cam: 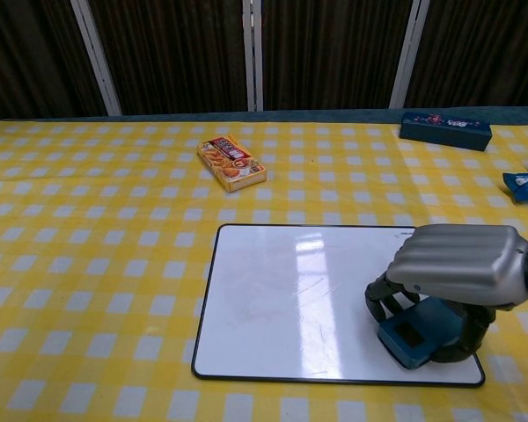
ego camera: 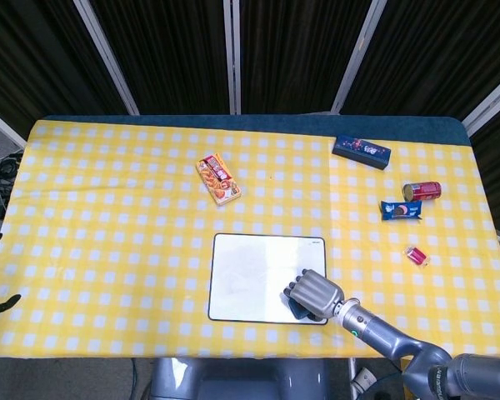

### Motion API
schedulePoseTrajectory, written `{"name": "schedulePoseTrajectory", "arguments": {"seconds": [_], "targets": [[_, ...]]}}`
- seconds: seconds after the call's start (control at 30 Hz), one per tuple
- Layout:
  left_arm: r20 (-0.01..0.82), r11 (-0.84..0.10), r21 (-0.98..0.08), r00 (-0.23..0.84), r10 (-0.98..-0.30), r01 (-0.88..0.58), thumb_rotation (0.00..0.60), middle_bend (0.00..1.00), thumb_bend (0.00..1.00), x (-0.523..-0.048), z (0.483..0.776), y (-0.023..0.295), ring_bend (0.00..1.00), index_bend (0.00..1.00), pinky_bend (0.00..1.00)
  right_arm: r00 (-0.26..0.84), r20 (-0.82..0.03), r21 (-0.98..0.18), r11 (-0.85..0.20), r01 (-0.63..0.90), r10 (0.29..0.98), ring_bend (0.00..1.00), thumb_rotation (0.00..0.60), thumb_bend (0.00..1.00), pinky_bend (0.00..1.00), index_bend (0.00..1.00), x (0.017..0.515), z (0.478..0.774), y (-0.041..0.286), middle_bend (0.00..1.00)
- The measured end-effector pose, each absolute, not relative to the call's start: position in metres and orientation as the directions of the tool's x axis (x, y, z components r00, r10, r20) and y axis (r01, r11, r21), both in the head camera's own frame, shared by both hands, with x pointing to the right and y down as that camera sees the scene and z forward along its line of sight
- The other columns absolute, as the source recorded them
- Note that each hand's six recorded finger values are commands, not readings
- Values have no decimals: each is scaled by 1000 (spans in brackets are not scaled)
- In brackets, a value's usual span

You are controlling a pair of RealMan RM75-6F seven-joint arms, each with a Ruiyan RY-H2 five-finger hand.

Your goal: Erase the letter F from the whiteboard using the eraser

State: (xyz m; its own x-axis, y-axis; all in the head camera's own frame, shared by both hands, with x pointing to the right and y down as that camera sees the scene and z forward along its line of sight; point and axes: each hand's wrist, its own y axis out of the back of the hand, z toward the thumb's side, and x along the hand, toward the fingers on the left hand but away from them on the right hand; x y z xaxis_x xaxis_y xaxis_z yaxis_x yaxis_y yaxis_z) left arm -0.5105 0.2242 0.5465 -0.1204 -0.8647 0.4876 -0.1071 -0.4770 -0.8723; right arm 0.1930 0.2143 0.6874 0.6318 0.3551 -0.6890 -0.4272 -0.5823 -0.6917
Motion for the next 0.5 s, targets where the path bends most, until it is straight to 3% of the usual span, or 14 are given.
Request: {"name": "schedulePoseTrajectory", "arguments": {"seconds": [0.5], "targets": [[493, -482, -869, -124, -861, -107, 600, 0, 0, -512, 548, 224, 0, 0, 0, 544, -670, -732, -571, -372, 505, 501, 600, 499, 429, 548, 191, 709, 156, 584]]}}
